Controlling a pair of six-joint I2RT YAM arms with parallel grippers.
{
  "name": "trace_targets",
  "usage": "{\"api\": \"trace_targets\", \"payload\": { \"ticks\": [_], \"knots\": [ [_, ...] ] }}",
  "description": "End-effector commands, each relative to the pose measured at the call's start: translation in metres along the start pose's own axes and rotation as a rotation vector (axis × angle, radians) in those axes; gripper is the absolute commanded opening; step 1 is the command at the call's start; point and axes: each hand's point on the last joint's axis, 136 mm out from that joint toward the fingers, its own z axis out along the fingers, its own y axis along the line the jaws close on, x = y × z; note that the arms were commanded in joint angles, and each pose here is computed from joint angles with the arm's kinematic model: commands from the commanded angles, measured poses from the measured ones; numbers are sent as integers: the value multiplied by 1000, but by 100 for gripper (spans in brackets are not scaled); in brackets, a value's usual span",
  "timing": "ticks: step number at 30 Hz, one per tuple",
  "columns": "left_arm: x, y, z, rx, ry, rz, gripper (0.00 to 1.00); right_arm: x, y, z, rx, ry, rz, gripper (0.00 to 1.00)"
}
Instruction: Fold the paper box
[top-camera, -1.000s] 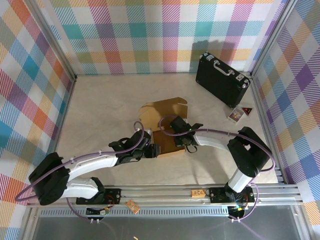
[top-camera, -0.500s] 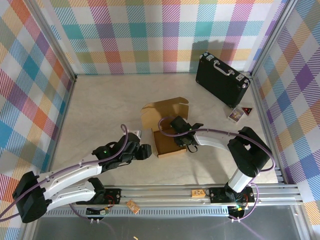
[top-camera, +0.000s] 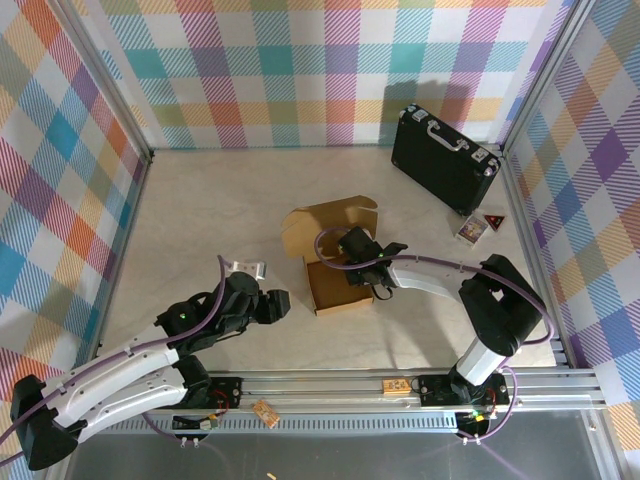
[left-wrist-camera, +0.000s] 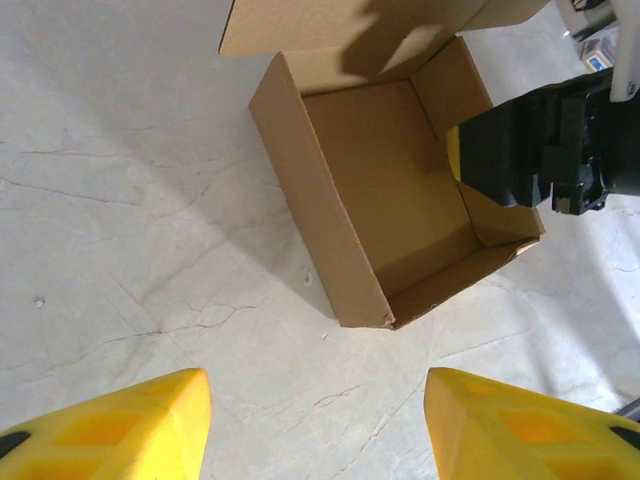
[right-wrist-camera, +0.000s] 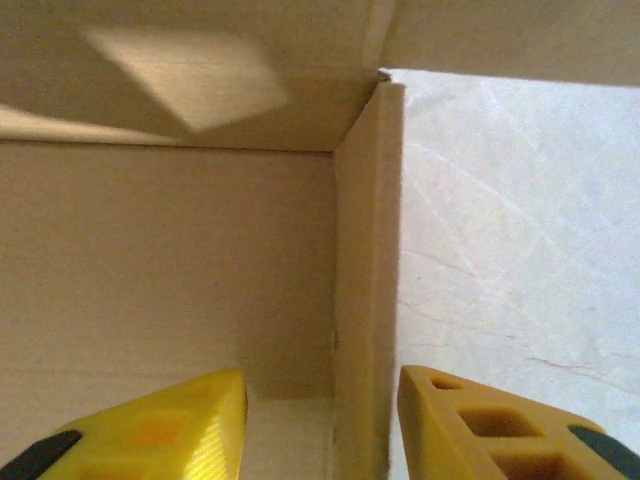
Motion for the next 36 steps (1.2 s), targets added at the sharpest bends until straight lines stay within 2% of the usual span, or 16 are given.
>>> {"api": "trace_targets", "payload": {
  "ticks": [1,9,13,17,18,20,22,25,31,33,36],
  "knots": [
    [6,4,3,-18,16,40,59,-3,-13,3,80,-4,-4,40],
    [4,-4,12,-16,37,62,59,5,-10,19,95,59,-39,24],
    [2,-4,10,-11,22,52,59,6,-10,18,83,38,-12,15],
    [-1,-4,7,-13,9,45,62,4,-9,13,72,29,1,14],
    [-2,-4,7,-11,4,42,63,4,-8,12,60,27,6,18],
    [-5,-5,5,-13,-4,41,64,2,-5,8,33,20,18,33],
    [-7,-4,5,-24,-15,44,67,0,-3,1,14,8,26,37],
    [-14,7,2,-89,-48,45,75,-2,-5,-11,-4,-16,39,52],
    [-31,15,-14,-132,-133,48,90,2,-14,-41,-42,-75,23,59],
    [-37,13,-19,-122,-163,74,96,0,-19,-53,-42,-124,4,60],
    [-42,9,-20,-100,-188,110,97,-11,-32,-72,-15,-255,-58,63]
  ]
}}
